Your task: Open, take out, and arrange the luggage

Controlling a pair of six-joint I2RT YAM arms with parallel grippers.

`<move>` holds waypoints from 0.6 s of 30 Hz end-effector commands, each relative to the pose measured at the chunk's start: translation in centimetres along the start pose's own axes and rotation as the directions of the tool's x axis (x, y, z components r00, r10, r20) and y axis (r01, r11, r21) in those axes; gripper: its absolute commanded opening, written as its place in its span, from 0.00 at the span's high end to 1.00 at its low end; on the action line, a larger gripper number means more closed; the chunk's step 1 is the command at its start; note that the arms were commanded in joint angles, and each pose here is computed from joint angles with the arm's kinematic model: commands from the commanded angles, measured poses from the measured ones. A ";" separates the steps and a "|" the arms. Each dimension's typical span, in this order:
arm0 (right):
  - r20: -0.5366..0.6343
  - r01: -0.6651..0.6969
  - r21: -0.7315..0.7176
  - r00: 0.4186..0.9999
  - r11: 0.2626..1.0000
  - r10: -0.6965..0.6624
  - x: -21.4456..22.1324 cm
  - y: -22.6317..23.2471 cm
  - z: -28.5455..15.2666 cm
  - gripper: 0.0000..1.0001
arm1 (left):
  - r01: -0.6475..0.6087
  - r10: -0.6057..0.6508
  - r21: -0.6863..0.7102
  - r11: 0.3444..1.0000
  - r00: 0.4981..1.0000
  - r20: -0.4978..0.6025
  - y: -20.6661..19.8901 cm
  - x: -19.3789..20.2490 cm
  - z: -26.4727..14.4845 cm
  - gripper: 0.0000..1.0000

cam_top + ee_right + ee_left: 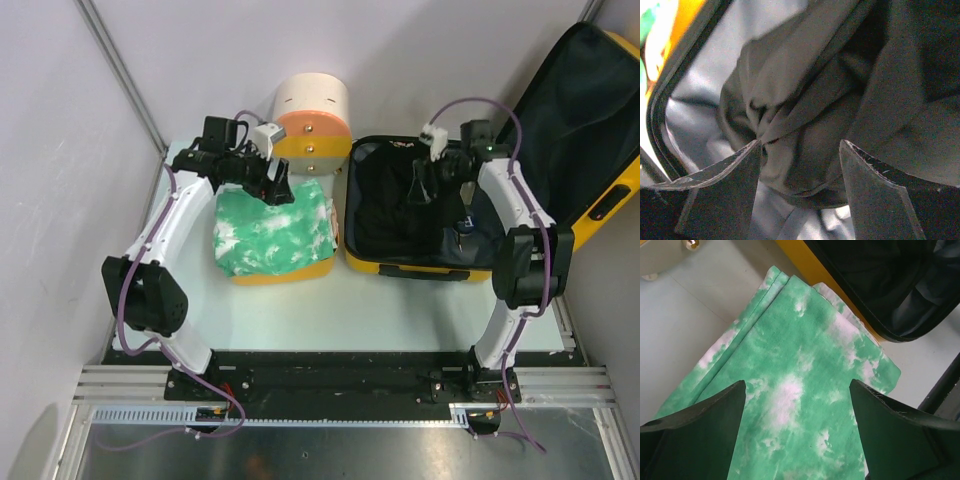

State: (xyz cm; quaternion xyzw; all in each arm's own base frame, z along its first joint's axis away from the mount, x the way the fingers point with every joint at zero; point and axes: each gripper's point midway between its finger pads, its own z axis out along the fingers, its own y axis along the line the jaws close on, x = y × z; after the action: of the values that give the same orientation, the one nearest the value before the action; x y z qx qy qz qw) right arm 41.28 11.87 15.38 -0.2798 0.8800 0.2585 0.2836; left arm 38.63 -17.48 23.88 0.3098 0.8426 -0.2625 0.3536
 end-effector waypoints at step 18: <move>-0.047 -0.033 0.171 0.998 0.985 0.042 -0.2 1.0 5.5 0.38 | 0.022 -0.023 0.050 0.999 1.000 0.016 -7.4 -6.0 8.6 0.00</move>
State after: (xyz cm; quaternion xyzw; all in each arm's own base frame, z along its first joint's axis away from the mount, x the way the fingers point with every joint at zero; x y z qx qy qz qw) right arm 41.48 18.07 14.05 -0.2633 0.8904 0.2428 0.2811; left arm 39.30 -28.18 23.16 0.3337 0.8352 -0.2969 0.3208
